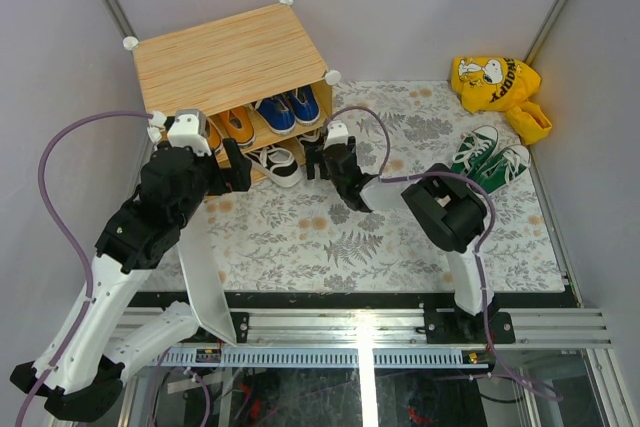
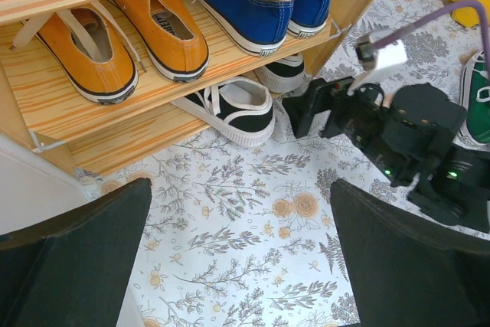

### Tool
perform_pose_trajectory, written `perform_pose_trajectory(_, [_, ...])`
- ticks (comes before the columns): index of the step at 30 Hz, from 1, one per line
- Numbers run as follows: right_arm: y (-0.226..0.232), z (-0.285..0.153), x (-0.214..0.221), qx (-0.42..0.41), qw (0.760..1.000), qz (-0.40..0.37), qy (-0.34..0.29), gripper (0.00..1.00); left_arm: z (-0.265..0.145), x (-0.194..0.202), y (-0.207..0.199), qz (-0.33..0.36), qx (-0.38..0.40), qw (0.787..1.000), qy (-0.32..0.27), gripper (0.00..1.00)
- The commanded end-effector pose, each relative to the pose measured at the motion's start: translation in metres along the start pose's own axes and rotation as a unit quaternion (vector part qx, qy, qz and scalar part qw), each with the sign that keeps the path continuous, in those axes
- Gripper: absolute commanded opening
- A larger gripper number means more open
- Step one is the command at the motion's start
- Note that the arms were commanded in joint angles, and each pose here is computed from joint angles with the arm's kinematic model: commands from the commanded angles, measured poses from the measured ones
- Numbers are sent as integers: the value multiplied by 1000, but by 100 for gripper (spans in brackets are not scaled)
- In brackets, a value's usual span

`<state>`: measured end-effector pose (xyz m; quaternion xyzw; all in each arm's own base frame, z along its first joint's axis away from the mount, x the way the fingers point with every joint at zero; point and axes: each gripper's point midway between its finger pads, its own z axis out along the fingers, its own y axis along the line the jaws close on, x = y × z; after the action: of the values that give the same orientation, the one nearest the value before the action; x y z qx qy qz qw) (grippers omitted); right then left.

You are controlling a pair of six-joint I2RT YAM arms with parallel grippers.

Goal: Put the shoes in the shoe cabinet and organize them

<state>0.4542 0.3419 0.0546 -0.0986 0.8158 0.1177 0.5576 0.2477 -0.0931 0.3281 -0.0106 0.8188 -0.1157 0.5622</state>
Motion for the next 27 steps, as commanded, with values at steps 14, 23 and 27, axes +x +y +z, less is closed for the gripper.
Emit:
perform_pose_trajectory(14, [90, -66, -42, -222, 971, -28, -81, 95, 1, -10, -3, 8, 4, 1000, -16, 100])
perform_pose_trajectory(23, [109, -34, -41, -233, 967, -46, -91, 95, 3, -6, -3, 9, 4, 1000, -12, 100])
perform_pose_trajectory(27, [116, -23, -38, -240, 965, -62, -88, 95, 2, -5, -2, 10, 5, 1000, -12, 100])
